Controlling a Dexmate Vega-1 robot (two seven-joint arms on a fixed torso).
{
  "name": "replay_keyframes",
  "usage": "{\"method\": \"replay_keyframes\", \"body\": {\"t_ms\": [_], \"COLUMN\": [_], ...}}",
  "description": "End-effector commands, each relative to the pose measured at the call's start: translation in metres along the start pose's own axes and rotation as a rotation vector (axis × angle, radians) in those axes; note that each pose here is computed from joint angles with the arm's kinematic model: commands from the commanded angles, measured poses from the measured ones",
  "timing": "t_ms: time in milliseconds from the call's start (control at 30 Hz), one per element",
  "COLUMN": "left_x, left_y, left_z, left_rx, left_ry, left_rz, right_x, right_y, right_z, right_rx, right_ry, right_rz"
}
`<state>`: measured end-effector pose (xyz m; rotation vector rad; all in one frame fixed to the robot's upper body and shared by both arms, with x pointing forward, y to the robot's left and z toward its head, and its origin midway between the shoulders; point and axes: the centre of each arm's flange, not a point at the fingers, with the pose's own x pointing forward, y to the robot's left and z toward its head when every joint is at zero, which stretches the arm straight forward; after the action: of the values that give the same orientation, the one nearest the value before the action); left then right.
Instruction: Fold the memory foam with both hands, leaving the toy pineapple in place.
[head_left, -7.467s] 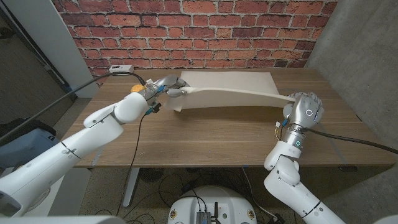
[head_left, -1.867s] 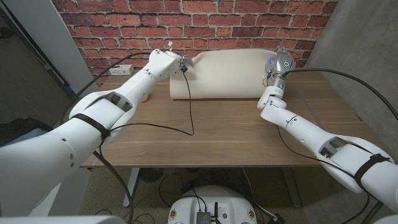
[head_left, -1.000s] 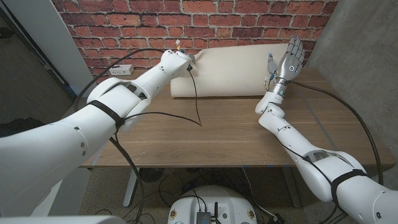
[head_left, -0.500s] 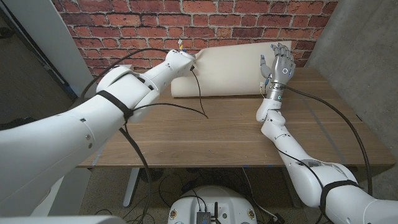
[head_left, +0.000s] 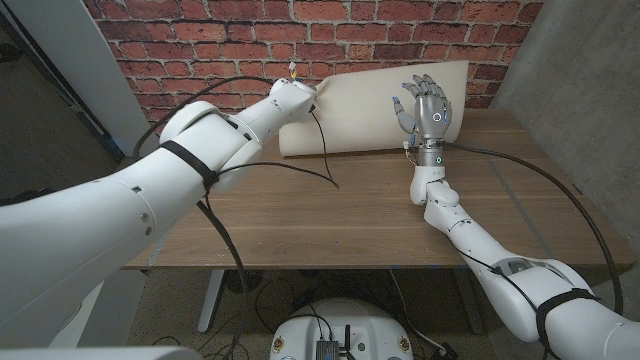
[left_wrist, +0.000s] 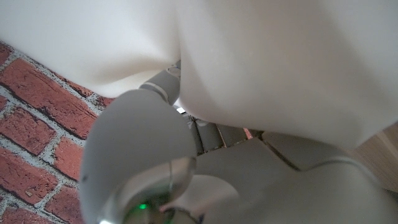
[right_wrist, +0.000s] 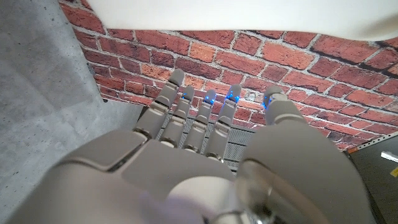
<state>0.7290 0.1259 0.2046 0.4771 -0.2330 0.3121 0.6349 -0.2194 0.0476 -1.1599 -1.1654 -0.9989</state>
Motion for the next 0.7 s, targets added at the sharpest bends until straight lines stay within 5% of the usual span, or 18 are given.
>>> {"method": "replay_keyframes", "body": {"t_ms": [33, 500, 700], "left_x": [0.000, -0.002, -0.003], "left_y": [-0.001, -0.002, -0.001], "left_z": [-0.001, -0.002, -0.004], "left_rx": [0.018, -0.006, -0.006], "left_ry": [0.014, 0.009, 0.008], "left_rz": [-0.007, 0.018, 0.016], "right_x": [0.000, 0.007, 0.009], "right_y": [0.022, 0.047, 0.053], "right_z": [0.017, 0.037, 0.040], "right_rx": [0.028, -0.015, -0.034], "right_ry": [-0.079, -0.168, -0.165], "right_rz": [0.132, 0.436, 0.499]}}
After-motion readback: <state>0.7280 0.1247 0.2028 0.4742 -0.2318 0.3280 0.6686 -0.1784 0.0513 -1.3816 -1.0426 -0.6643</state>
